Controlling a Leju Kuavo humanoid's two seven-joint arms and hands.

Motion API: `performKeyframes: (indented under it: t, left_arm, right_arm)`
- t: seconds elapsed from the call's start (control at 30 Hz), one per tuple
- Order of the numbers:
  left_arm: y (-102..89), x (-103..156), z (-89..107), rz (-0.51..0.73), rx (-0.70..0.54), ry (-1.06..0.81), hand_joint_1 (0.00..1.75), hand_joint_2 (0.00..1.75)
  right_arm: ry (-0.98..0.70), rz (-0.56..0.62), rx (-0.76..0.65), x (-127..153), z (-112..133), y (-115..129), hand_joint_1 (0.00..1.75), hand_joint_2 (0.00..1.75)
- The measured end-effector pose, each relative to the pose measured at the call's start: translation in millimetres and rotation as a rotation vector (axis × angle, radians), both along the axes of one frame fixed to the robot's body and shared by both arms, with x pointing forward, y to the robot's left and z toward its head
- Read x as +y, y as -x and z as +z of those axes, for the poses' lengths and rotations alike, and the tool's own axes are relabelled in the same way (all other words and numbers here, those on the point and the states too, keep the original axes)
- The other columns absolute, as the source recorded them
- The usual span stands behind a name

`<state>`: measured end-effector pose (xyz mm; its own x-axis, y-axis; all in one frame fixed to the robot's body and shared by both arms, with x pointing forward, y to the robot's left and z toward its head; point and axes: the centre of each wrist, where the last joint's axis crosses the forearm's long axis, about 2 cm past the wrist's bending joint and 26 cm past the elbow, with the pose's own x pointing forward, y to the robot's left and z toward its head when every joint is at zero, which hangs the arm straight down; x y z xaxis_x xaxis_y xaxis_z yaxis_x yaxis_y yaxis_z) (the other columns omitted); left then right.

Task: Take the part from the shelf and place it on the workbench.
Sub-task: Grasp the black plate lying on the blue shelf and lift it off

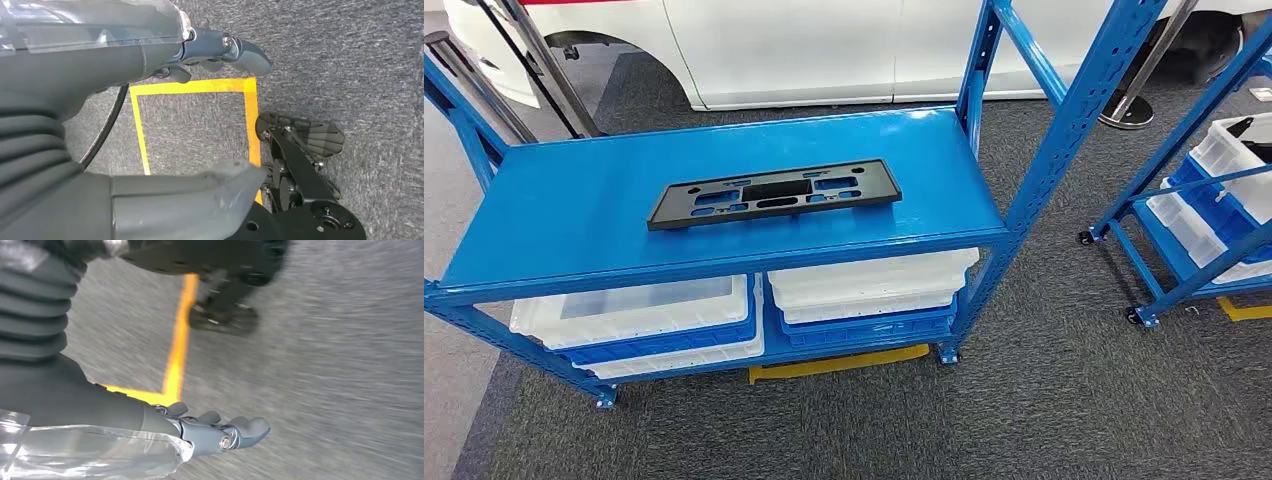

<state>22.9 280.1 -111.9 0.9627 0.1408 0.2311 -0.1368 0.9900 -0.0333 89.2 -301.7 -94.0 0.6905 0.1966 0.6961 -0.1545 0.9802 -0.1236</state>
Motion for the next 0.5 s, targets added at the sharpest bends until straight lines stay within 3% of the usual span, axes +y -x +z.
performKeyframes:
  t: [0.33,0.5]
  left_arm:
    - [-0.8,-2,-0.2,0.008,0.005,0.007,0.0,0.0]
    - [-3.0,-4,-0.2,0.012,0.006,0.012,0.0,0.0]
  right_arm:
    - [0.065,0.081,-0.257,-16,28,-50,0.0,0.0]
    - [0.12,0.144,-0.454,-25,57,-86,0.0,0.0]
